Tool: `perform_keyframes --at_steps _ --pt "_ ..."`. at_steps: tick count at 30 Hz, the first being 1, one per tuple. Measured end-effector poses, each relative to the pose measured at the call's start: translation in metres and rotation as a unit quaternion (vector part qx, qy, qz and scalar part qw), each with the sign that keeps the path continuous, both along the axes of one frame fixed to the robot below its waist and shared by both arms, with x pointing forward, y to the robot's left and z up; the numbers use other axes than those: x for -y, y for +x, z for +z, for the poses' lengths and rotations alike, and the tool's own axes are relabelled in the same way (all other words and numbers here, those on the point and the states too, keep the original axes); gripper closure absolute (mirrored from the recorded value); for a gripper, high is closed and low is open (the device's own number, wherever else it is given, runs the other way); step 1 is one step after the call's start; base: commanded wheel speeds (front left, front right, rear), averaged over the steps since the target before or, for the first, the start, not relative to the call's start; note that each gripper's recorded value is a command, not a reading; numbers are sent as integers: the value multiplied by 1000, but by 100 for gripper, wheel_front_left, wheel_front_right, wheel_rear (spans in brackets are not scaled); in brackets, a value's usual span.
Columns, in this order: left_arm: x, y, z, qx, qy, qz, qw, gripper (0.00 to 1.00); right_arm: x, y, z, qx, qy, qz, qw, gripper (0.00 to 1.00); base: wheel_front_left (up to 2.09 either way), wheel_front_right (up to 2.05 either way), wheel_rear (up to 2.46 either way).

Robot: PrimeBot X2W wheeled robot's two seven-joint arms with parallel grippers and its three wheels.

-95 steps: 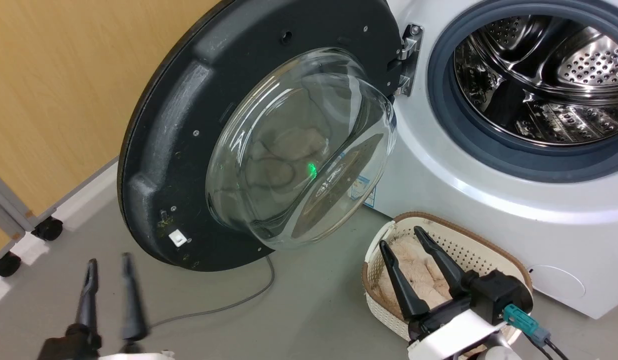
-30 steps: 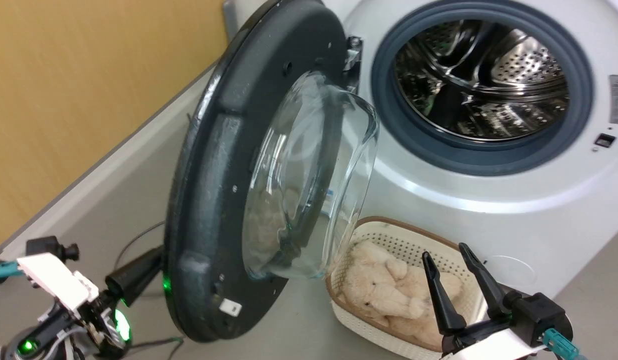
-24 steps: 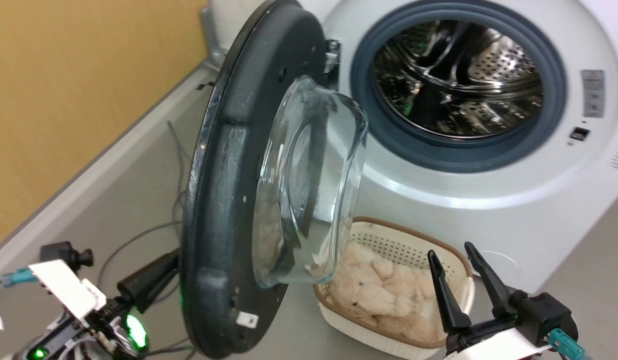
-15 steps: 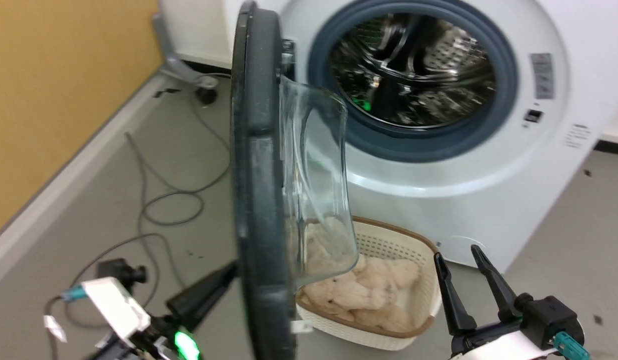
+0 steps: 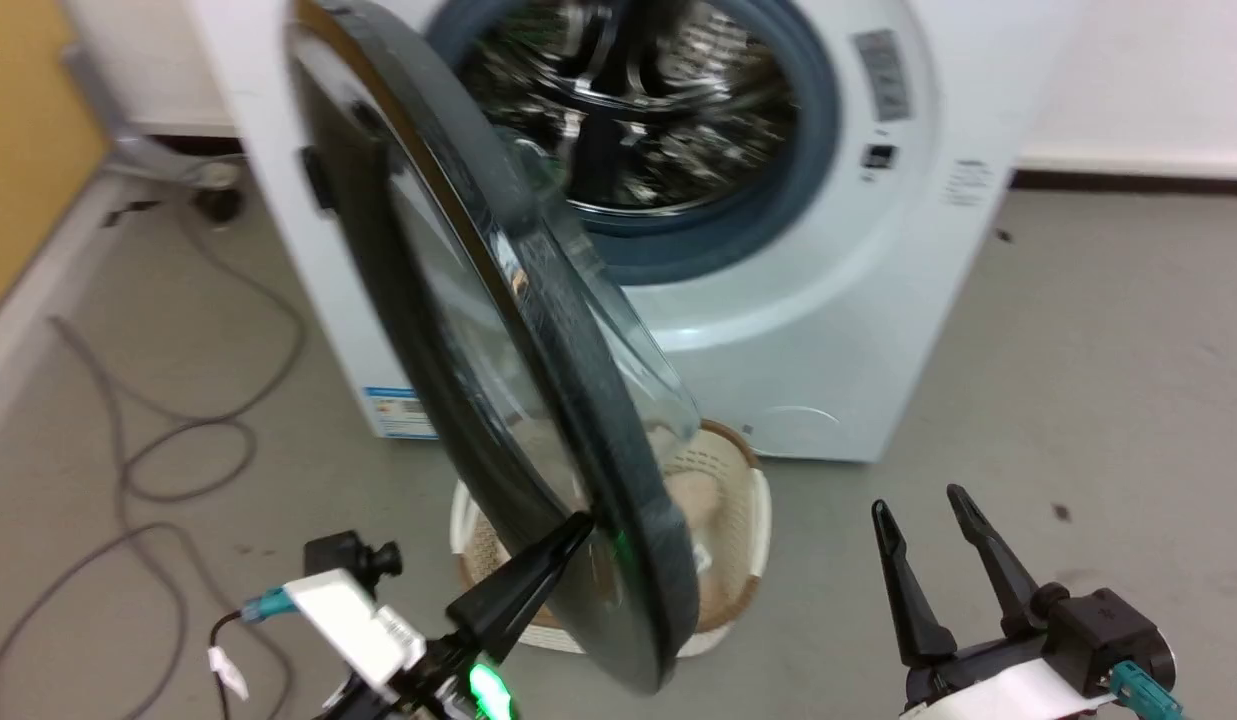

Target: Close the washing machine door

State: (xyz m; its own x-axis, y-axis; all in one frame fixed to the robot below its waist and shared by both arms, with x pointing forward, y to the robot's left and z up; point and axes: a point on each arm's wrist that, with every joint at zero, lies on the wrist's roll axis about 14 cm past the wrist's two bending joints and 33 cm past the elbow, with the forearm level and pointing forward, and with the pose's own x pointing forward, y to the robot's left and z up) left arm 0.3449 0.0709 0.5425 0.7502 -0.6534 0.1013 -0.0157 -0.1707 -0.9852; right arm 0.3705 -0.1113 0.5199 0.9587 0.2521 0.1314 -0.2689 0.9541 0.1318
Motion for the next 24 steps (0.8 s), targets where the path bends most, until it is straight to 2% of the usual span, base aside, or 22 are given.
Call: perform_keyframes --at_steps 13,24 --pt "76 77 -9 -1 2 4 1000 100 62 -17 -14 -24 -9 -97 995 0 0 0 0" --pt "120 132 -6 -7 8 26 1000 100 93 -34 -22 -43 -4 -151 988 0 0 0 0"
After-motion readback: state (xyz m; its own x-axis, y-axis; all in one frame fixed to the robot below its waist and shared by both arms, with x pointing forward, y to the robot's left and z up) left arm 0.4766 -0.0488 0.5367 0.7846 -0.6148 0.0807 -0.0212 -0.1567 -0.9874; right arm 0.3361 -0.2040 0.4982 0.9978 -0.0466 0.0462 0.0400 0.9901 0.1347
